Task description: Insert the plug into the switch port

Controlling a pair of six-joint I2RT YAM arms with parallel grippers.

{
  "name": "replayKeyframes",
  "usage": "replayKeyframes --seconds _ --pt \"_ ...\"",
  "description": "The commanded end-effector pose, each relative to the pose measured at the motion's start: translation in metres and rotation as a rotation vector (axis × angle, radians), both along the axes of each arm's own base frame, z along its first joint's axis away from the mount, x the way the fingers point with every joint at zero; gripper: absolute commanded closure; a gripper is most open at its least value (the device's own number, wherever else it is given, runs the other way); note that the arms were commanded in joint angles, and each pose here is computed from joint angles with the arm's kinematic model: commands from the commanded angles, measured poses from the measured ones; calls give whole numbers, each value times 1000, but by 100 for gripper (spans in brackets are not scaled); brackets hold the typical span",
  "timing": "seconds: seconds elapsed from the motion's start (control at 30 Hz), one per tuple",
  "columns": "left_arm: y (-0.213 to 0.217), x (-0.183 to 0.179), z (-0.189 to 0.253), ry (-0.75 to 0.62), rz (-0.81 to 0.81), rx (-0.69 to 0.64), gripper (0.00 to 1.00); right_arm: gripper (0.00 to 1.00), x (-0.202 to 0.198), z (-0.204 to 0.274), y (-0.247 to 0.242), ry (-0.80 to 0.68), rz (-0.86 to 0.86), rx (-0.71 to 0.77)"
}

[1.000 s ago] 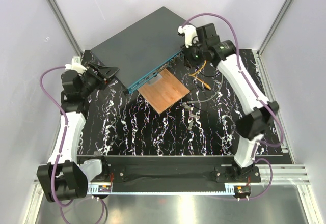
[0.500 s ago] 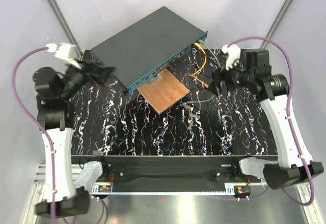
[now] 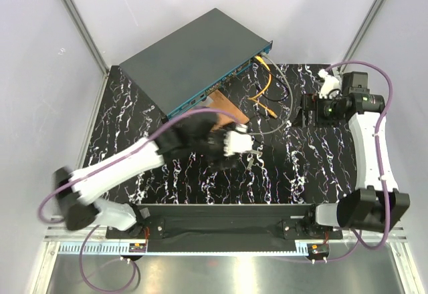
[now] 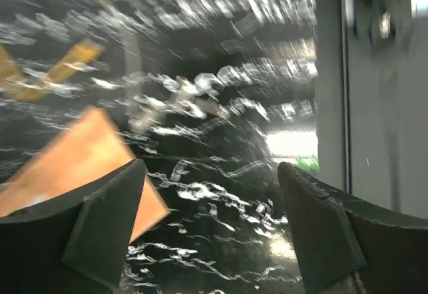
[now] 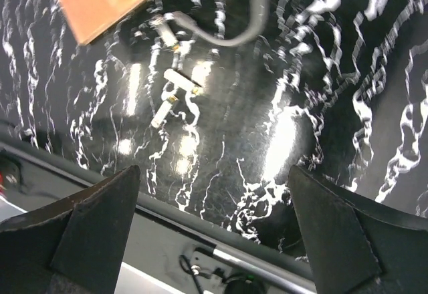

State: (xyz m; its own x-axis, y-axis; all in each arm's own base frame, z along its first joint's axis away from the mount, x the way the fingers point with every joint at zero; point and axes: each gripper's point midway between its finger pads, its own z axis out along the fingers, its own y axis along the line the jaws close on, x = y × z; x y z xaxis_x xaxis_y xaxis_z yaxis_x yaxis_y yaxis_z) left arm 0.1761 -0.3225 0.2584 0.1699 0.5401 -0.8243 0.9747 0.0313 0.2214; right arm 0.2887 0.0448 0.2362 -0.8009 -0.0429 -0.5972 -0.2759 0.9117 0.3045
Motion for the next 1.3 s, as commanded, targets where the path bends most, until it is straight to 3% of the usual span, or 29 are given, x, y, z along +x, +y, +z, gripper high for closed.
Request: replayKeyframes --seconds 0.0,0.07,0.23,0.37,0.5,0.63,1.0,1.27 --pt "-35 16 -10 -66 -2 91 20 0 5 -9 -19 72 -123 29" --pt "-60 25 -29 75 99 189 25 0 12 -20 -34 109 -200 1" --pt "-98 19 -82 296 249 251 27 0 17 -21 -53 110 -288 43" --pt "-99 32 -123 447 540 331 30 0 15 -29 -60 157 -303 59" --pt "-100 47 -142 465 707 326 35 0 13 -36 -59 212 -292 115" --pt "-106 61 -158 462 797 348 43 0 19 -30 -56 161 -289 157" --pt "-112 82 -199 514 883 382 50 0 24 5 -47 -62 -168 149" --pt "-108 90 -224 526 919 416 54 0 21 18 -35 -51 -104 213"
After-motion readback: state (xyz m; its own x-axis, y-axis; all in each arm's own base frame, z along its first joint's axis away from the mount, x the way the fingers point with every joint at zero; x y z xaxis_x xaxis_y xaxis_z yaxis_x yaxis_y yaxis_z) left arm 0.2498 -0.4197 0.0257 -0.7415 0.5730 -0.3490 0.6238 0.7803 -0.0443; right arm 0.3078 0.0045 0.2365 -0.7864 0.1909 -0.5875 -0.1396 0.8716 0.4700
